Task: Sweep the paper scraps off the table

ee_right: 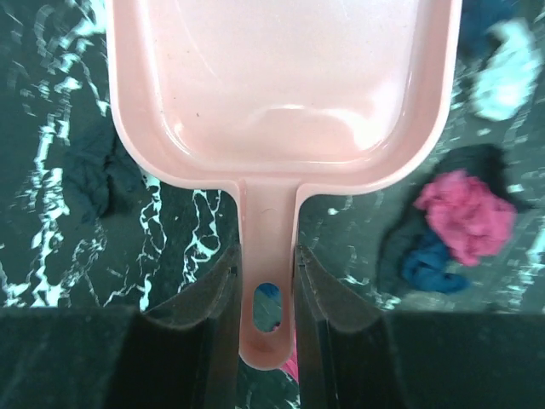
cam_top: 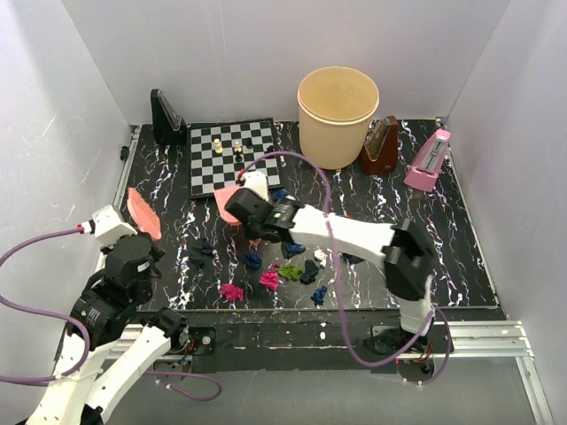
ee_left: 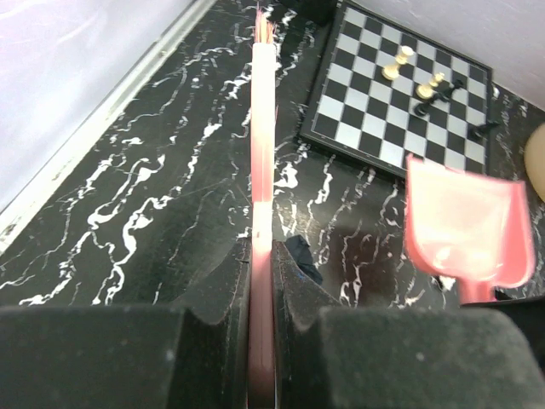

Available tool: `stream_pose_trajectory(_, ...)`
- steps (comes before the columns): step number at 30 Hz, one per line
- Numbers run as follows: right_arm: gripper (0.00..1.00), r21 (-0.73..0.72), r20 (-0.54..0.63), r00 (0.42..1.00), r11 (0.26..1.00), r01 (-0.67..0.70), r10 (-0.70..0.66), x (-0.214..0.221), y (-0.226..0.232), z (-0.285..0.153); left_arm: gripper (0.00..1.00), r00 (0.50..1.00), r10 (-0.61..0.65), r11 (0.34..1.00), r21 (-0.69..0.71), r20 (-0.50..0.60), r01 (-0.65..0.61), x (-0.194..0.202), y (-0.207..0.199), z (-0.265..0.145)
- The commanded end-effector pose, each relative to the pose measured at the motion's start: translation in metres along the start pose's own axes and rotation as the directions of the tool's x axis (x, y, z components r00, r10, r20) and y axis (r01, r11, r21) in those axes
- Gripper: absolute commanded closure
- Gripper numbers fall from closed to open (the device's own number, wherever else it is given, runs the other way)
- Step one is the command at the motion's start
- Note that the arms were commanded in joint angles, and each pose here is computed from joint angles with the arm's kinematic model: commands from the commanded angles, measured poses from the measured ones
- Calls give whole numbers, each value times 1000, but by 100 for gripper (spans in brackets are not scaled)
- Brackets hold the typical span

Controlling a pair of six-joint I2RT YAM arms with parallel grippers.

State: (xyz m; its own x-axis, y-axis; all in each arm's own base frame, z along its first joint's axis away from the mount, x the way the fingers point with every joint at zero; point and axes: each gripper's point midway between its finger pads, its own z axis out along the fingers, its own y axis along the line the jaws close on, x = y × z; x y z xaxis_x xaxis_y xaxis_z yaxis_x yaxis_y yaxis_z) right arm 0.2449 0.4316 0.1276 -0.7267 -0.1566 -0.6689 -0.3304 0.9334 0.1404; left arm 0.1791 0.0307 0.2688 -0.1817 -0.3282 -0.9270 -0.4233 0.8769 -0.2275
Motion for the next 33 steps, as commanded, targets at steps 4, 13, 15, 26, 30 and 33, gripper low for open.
stream_pose_trajectory(4,99,47,187,979,996,74,-81,-54,-91,-85,100,996,74,973,222,-47,-62,12,-44,1)
stream_pose_trajectory(13,99,129,339,940,987,-96,47,-40,-226,-122,100,957,275,910,346,-96,-227,37,-78,15)
stream_pose_trajectory(15,99,120,382,924,992,-47,-3,-32,-232,-118,100,951,293,931,259,-102,-258,36,-67,24)
stream_pose_trajectory(26,99,246,360,932,959,-139,42,15,-278,-84,100,827,479,809,-219,-294,-546,32,-12,54)
stream_pose_trajectory(30,99,226,362,930,963,-146,56,28,-278,-73,100,710,615,679,-226,-343,-698,20,-16,64)
stream_pose_trajectory(33,99,186,348,935,973,-137,65,32,-272,-75,100,633,648,627,-175,-424,-759,39,-21,72)
